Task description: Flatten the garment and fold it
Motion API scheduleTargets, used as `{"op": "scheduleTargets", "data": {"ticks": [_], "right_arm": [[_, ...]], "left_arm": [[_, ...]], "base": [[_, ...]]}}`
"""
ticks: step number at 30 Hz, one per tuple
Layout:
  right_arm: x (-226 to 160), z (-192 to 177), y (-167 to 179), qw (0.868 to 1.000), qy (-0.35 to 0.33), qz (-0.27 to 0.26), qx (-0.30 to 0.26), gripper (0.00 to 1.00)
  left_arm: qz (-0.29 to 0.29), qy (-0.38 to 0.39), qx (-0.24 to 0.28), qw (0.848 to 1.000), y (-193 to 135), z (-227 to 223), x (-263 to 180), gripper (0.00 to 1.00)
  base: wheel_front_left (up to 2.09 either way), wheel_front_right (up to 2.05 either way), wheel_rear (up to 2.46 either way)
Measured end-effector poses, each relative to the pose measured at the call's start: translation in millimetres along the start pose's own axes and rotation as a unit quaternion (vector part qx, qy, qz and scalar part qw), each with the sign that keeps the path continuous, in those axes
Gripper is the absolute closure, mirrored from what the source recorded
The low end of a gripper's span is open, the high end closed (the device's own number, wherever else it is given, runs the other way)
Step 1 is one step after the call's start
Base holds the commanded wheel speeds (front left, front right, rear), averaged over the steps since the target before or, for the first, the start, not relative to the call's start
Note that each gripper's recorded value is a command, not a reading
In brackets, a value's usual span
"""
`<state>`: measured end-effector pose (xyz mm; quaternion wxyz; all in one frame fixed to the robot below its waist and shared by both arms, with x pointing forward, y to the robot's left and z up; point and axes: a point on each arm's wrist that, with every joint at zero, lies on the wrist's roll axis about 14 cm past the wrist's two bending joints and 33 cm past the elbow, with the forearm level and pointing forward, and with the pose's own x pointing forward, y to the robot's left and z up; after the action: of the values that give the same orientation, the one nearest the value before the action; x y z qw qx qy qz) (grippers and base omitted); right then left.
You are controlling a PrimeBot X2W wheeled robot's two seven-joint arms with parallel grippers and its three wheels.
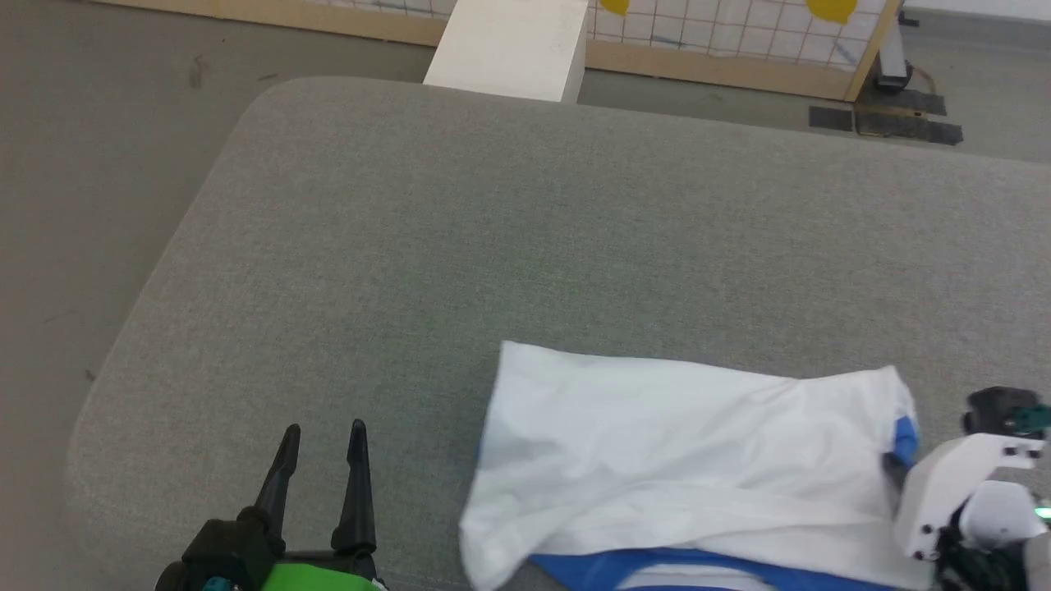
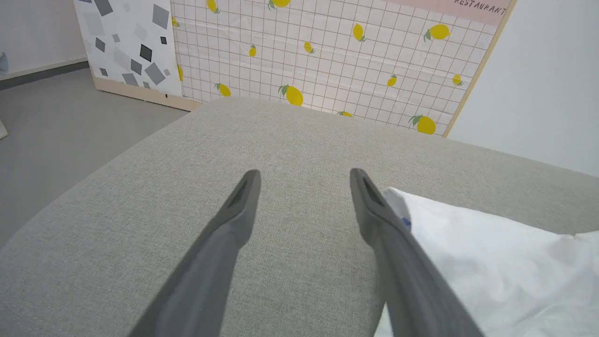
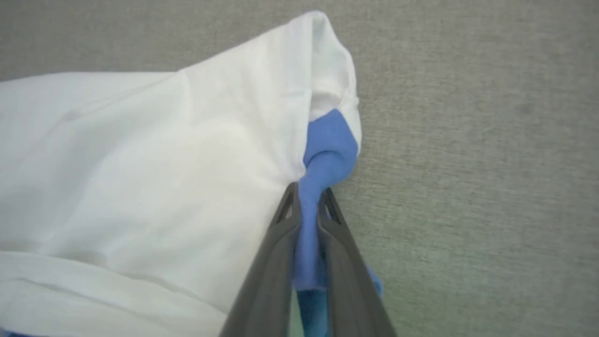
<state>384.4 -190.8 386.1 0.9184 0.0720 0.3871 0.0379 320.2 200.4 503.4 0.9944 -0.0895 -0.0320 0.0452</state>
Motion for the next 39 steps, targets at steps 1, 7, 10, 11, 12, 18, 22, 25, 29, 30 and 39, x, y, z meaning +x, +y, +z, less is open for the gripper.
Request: {"op": "scheduleTargets", "data": {"ticks": [1, 7, 10, 11, 12, 18, 22, 25, 29, 30, 39], "right_arm": [[-2, 4, -8, 1.0, -0.008, -0.01, 0.002, 1.0], [-24, 23, -74, 0.994, -0.047, -0.098, 0.015, 1.0], [-40, 30, -104, 0.988, -0.063, -0.14, 0.022, 1.0], [-43, 30, -109, 0.987, -0.066, -0.147, 0.025, 1.0], [-47, 30, -113, 0.985, -0.07, -0.152, 0.028, 1.0], [-56, 31, -100, 0.986, -0.091, -0.135, 0.034, 1.0], [-59, 37, -70, 0.99, -0.11, -0.09, 0.026, 1.0], [-67, 52, 2, 0.992, -0.126, 0.013, -0.009, 1.0], [-65, 55, 60, 0.988, -0.113, 0.094, -0.054, 1.0], [-64, 55, 70, 0.986, -0.109, 0.108, -0.065, 1.0], [-43, 50, 133, 0.975, -0.064, 0.18, -0.112, 1.0]], "left_arm": [[-0.001, -0.001, -0.001, 1.0, -1, 0, 0, 0.0], [-0.013, -0.005, 0.006, 1.0, -6, 2, 0, 0.0], [-0.013, -0.006, 0.011, 1.0, -6, 2, -2, 0.0], [-0.013, -0.006, 0.011, 1.0, -5, 2, -2, 0.0], [-0.015, -0.006, 0.013, 1.0, -6, 2, -3, 0.0], [-0.025, -0.004, 0.019, 0.999, -10, 1, -7, 0.0], [-0.039, -0.007, 0.022, 0.999, -17, 3, -5, 0.0], [-0.055, -0.007, 0.023, 0.998, -26, 1, -7, 0.0], [-0.054, -0.004, 0.019, 0.998, -25, 0, -11, 0.0], [-0.052, -0.003, 0.019, 0.998, -24, -1, -12, 0.0], [-0.033, 0.008, 0.017, 0.999, -14, -7, -17, 0.0]], "base": [[0.0, 0.0, 0.0], [0.0, 0.0, 0.0], [0.0, 0.0, 0.0], [0.0, 0.0, 0.0], [0.0, 0.0, 0.0], [0.0, 0.0, 0.0], [0.0, 0.0, 0.0], [0.0, 0.0, 0.0], [0.0, 0.0, 0.0], [0.0, 0.0, 0.0], [0.0, 0.0, 0.0]]}}
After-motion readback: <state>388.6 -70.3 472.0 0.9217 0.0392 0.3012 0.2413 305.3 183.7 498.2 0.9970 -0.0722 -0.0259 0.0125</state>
